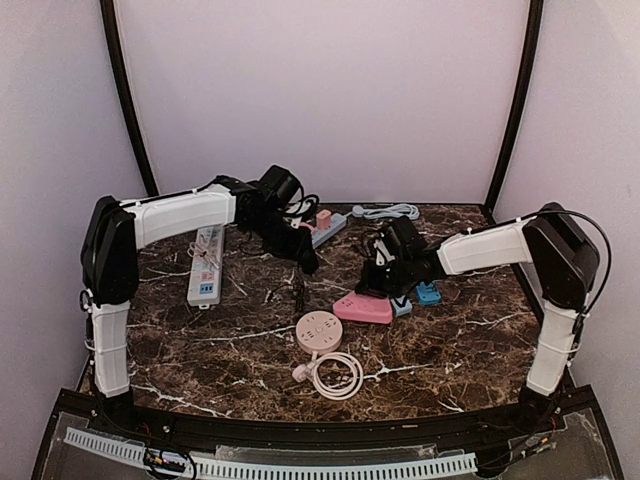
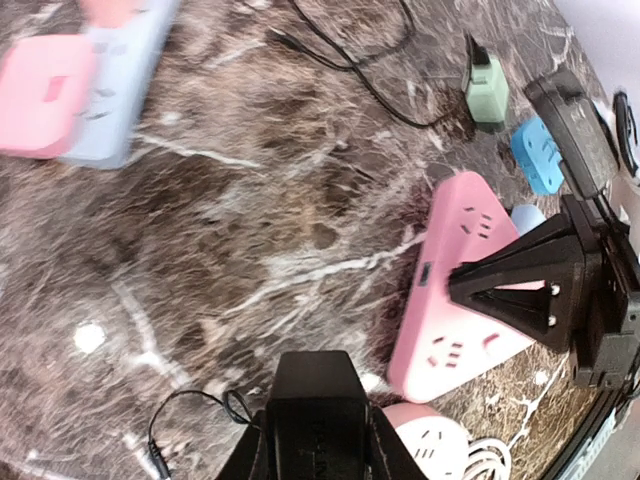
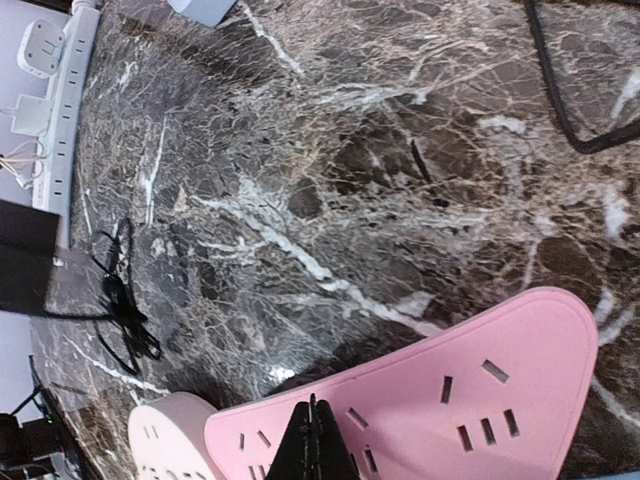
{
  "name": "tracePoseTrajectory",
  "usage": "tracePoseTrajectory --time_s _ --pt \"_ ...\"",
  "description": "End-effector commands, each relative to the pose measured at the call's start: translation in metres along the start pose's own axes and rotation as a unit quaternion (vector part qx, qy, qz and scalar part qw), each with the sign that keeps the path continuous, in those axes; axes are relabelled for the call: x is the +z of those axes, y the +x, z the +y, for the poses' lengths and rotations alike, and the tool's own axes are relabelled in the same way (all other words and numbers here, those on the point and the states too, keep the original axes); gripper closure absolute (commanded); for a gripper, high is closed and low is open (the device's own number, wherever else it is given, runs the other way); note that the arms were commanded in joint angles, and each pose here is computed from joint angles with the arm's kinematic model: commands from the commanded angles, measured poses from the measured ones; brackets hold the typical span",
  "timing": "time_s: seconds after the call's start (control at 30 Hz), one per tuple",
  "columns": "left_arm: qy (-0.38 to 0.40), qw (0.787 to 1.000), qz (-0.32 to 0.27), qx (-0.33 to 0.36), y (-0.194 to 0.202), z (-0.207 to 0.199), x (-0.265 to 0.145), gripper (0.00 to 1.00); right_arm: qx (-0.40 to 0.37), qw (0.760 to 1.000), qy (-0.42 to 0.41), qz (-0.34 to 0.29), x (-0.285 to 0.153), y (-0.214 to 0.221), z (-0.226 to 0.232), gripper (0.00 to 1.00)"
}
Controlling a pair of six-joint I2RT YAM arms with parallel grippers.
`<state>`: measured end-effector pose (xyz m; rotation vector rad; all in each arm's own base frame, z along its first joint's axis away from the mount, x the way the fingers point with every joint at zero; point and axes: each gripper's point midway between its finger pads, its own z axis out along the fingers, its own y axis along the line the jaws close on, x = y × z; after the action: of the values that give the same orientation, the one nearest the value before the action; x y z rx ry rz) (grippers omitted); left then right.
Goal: Pull the plug off the socket
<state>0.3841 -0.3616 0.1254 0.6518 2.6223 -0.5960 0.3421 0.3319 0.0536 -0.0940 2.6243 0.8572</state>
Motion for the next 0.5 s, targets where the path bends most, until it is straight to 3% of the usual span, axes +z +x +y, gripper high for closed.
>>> tracePoseTrajectory --time_s 0.0,0.17,0.47 --pt "-0.003 0.993 -0.109 -0.045 -0.027 0.012 -0.061 0.91 -0.046 0.999 0.026 -0.012 -0.027 -0.010 0.008 1.00" --pt "0.040 0.988 -0.122 -0.090 -0.008 0.013 -0.080 0.88 -0.083 0.995 0.027 -0.038 -0.045 -0.028 0.021 0.96" --pt "0.123 0.984 -0.065 -0.113 0.035 -0.001 -0.050 0.84 -0.116 0.991 0.030 -0.066 -0.069 -0.041 0.031 0.90"
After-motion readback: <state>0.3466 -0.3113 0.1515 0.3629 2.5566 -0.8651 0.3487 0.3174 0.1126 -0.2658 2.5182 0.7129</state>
